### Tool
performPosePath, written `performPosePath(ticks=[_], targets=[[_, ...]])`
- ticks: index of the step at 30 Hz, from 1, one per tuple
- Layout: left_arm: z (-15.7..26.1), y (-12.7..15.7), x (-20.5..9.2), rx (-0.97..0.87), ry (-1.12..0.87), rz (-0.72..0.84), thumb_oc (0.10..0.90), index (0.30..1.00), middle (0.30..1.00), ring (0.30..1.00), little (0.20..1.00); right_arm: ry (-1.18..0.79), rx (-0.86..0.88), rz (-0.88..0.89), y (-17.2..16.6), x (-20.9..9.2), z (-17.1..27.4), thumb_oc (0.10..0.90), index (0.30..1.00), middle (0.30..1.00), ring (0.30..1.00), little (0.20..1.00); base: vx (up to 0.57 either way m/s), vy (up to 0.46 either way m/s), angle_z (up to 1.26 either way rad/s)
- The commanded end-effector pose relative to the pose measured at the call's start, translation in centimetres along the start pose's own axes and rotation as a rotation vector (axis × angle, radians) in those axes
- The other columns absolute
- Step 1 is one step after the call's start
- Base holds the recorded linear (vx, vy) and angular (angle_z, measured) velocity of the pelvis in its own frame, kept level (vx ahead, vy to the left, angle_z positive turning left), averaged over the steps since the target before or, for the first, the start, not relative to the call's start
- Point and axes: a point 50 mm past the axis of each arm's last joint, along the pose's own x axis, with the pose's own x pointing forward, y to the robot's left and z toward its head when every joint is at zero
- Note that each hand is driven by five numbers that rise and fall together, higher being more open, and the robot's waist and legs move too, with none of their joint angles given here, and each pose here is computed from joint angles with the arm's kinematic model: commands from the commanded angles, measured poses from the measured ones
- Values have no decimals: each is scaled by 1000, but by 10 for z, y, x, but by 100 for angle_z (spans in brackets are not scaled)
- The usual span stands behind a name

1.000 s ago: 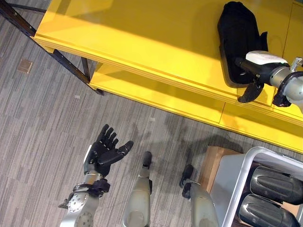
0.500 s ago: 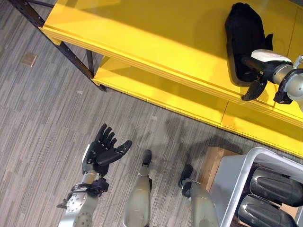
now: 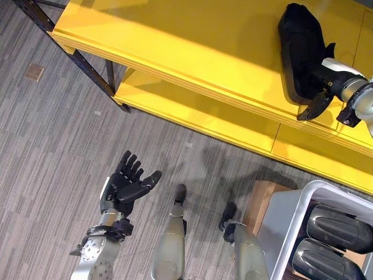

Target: Move parts from the plastic box to the shelf.

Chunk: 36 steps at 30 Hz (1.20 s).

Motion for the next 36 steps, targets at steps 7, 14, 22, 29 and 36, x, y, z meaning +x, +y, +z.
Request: performPosePath(ticks=[7, 14, 22, 29, 36], targets=[[43, -12, -4, 20, -214, -84, 900, 1000, 1000, 1000, 1000, -68, 141, -272, -36, 2, 21, 900, 1000, 1000, 1000, 1000, 0, 0, 0], [43, -12, -4, 16, -216, -82, 900, 1000, 1000, 1000, 1000, -74, 143, -281, -39, 3, 25, 900, 1000, 1000, 1000, 1000, 0, 0, 0], [43, -11, -4, 15, -218, -68, 900, 1000, 1000, 1000, 1000, -66, 149, -279, -36, 4, 23, 900, 1000, 1000, 1000, 1000, 0, 0, 0], [43, -10, -4, 15, -218, -61, 900, 1000, 1000, 1000, 1000, -28, 206, -294, -31, 5, 13, 900, 1000, 1000, 1000, 1000, 0, 0, 0], [43, -11, -4, 13, -218, -62, 900, 1000, 1000, 1000, 1000, -33, 262, -302, -25, 7, 13, 900, 1000, 1000, 1000, 1000, 0, 0, 0]])
